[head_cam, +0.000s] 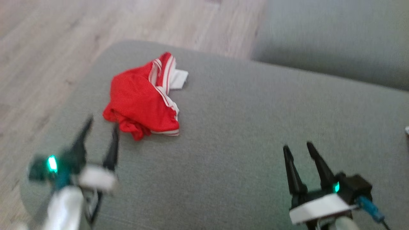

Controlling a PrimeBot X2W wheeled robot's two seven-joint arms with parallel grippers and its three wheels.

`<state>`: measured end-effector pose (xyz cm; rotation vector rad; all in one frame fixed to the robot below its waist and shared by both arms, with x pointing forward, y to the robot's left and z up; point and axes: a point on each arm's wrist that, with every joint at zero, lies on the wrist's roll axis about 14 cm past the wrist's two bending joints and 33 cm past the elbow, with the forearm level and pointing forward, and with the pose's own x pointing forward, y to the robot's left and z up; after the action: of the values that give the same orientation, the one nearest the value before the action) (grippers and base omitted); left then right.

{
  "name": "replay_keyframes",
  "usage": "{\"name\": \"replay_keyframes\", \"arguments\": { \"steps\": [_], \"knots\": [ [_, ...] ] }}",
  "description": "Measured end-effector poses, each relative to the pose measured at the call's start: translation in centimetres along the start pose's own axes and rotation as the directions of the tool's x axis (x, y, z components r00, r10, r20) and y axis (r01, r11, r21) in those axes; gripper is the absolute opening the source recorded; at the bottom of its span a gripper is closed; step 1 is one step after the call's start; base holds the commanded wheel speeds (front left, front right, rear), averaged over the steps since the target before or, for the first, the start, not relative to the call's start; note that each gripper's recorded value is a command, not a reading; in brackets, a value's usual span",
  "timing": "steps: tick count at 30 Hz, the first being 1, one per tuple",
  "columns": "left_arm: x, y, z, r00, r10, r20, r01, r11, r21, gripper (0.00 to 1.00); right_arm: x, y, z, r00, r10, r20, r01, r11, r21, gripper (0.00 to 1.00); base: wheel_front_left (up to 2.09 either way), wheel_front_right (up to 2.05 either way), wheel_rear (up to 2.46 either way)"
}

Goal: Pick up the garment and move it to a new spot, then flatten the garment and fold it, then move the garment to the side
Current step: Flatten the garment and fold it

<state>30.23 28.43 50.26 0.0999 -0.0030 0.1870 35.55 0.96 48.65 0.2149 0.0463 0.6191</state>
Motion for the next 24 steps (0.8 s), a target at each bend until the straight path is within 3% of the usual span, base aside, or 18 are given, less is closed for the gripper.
{"name": "replay_keyframes", "arguments": {
  "steps": [3, 4, 7, 13, 17, 24],
  "knots": [
    [4.5, 0.6, 1.1, 0.997, -0.034, -0.066, 0.036, 0.999, 0.022, 1.00, 1.4, -0.9, 0.6, 1.000, -0.006, 0.024, 0.006, 1.000, -0.017, 1.00, 0.00, 0.00, 0.00],
    [7.4, 0.5, 0.9, 0.985, -0.056, -0.163, 0.062, 0.997, 0.037, 1.00, 2.5, -1.8, 1.4, 0.998, -0.018, 0.053, 0.019, 1.000, -0.020, 1.00, 0.00, 0.00, 0.00],
    [10.1, -0.6, -1.1, 0.933, -0.114, -0.340, 0.143, 0.988, 0.059, 1.00, 3.4, -3.6, 1.6, 0.996, -0.053, 0.069, 0.054, 0.999, -0.009, 1.00, 0.00, 0.00, 0.00],
    [13.2, -2.5, -5.3, 0.810, -0.183, -0.558, 0.231, 0.973, 0.015, 1.00, 3.4, -7.0, 0.4, 0.990, -0.136, 0.048, 0.136, 0.991, -0.004, 1.00, 0.00, 0.00, 0.00],
    [15.0, -3.4, -7.3, 0.748, -0.196, -0.634, 0.287, 0.957, 0.043, 1.00, 2.8, -9.6, 0.0, 0.978, -0.206, 0.040, 0.206, 0.979, 0.000, 1.00, 0.00, 0.00, 0.00],
    [14.8, -5.9, -11.7, 0.602, -0.234, -0.763, 0.318, 0.947, -0.039, 1.00, 1.5, -11.5, -1.7, 0.964, -0.265, -0.007, 0.265, 0.964, 0.007, 1.00, 0.00, 0.00, 0.00]
  ]
}}
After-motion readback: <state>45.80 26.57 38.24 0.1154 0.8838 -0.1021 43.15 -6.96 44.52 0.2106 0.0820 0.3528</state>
